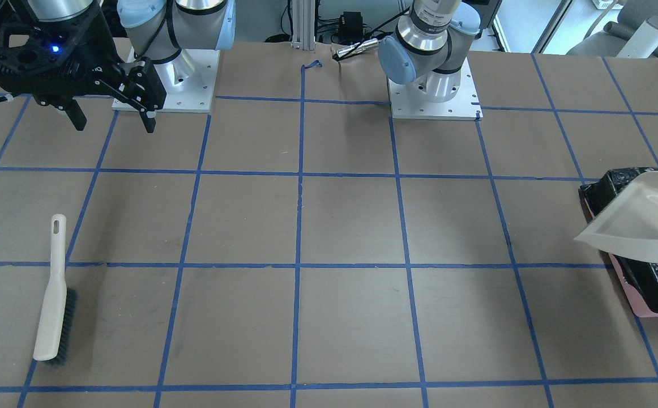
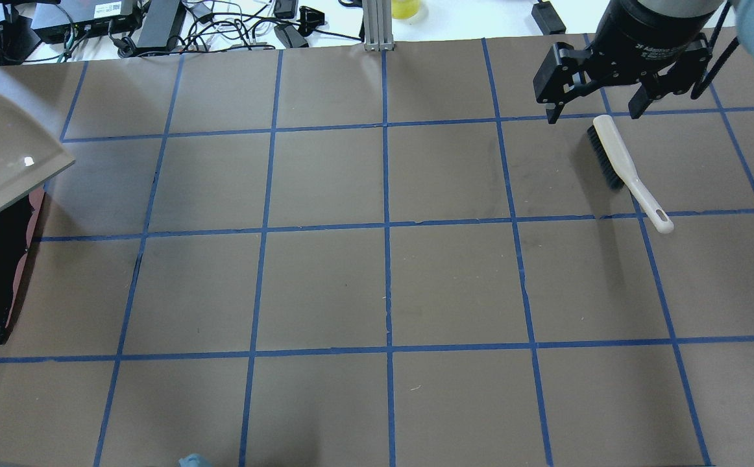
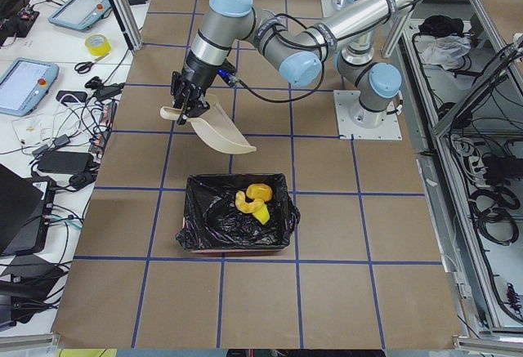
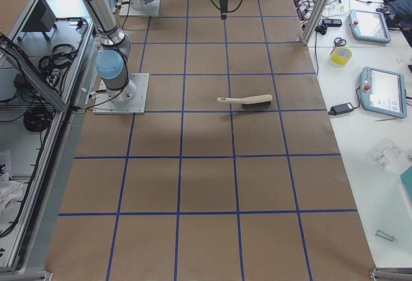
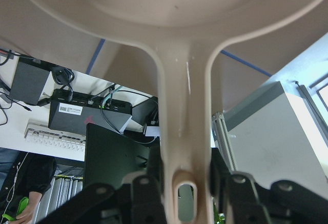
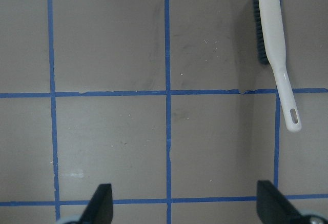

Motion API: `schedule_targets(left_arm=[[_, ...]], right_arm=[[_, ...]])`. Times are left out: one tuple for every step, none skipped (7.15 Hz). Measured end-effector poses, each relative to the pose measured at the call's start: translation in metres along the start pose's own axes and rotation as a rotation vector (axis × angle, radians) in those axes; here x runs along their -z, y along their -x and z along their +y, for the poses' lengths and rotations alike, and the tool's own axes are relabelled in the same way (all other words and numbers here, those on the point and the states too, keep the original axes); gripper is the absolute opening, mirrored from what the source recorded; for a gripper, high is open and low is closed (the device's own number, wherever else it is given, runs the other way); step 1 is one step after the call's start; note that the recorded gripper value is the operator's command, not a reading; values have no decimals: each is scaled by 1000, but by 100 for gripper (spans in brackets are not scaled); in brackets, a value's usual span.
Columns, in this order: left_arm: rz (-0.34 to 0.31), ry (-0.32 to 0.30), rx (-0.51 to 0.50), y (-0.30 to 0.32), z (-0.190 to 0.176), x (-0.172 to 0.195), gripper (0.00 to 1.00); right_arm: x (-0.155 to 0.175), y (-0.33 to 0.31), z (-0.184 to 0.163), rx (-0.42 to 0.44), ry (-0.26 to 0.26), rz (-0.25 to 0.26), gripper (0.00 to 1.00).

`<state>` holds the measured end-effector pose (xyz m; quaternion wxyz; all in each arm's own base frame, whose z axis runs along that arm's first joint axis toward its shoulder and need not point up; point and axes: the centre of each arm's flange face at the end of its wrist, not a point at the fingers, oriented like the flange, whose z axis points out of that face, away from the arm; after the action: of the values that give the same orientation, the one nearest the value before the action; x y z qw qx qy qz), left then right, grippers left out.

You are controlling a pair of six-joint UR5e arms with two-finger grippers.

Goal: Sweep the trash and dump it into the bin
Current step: 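Bring the empty dustpan back and lower it onto the table with the left gripper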

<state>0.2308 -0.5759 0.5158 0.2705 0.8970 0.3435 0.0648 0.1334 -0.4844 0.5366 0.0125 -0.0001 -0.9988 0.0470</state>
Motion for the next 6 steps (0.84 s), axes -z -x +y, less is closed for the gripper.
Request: schedule_targets(left_arm=[[0,-70,111,23,-15,-7,0],[14,-137,224,42,-28,-19,0],[32,-199,334,59,-42,-32,0],[57,-259,447,81,-58,-47,0],[87,-308,552,105,-76,-65,0],[121,-347,632,130,-94,-84,0]], right_arm=[[0,0,0,0,-1,0,100],[0,0,0,1,-2,-2,100],[-1,0,-1,0,0,-4,100],[-2,1,-1,0,3,-4,100],[-3,1,-1,0,5,-4,100],[-3,1,0,1,4,-5,100]])
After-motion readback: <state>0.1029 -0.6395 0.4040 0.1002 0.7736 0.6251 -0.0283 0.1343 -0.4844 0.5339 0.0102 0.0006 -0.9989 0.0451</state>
